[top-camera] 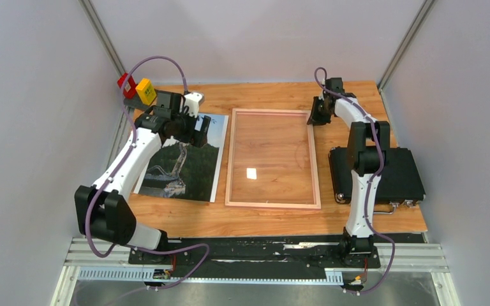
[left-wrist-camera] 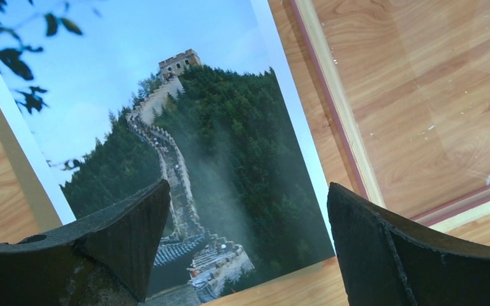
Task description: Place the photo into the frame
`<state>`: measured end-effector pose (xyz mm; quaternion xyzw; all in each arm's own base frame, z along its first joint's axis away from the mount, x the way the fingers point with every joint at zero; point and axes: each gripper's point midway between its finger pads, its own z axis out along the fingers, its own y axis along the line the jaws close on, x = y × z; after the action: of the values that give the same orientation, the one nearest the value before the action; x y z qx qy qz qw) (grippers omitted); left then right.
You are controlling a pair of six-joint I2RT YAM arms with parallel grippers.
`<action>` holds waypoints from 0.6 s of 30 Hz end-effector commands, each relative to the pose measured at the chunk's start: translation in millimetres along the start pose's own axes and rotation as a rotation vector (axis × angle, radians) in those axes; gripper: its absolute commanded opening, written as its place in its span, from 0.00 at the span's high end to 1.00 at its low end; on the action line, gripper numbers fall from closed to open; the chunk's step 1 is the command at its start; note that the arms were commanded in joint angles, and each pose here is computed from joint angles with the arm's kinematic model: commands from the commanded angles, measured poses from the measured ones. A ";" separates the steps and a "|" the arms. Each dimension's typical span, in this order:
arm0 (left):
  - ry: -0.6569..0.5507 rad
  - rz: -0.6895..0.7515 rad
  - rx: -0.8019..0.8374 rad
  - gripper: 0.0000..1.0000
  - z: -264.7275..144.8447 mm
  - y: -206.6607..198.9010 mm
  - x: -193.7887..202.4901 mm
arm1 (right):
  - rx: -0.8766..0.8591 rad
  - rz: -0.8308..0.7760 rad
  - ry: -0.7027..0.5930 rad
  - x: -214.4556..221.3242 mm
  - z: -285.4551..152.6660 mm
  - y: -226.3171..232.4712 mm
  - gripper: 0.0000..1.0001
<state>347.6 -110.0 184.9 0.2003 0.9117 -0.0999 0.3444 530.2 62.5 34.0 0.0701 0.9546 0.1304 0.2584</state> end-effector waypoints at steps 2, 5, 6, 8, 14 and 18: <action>-0.007 0.004 -0.034 0.00 11.1 14.5 -2.1 | -0.026 0.100 -0.048 -20.7 7.2 -1.2 1.00; 0.011 -0.011 -0.041 0.00 15.6 21.9 2.4 | -0.029 0.103 -0.058 -26.4 10.4 -1.7 1.00; 0.012 -0.018 -0.043 0.00 15.9 25.3 3.0 | -0.031 0.097 -0.060 -28.4 11.5 -1.5 1.00; 0.020 -0.028 -0.047 0.00 17.0 31.3 5.0 | -0.032 0.082 -0.068 -31.9 13.4 -1.8 1.00; 0.043 -0.054 -0.068 0.00 20.3 51.0 11.8 | -0.008 0.064 -0.087 -41.7 13.1 -26.1 0.91; 0.076 -0.078 -0.084 0.00 25.0 67.3 20.7 | -0.012 0.022 -0.103 -47.0 4.1 -23.3 0.60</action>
<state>366.3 -64.5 151.1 0.1531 0.9354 -0.0751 0.3098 556.6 40.3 34.6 0.0985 0.9452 0.1429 0.2764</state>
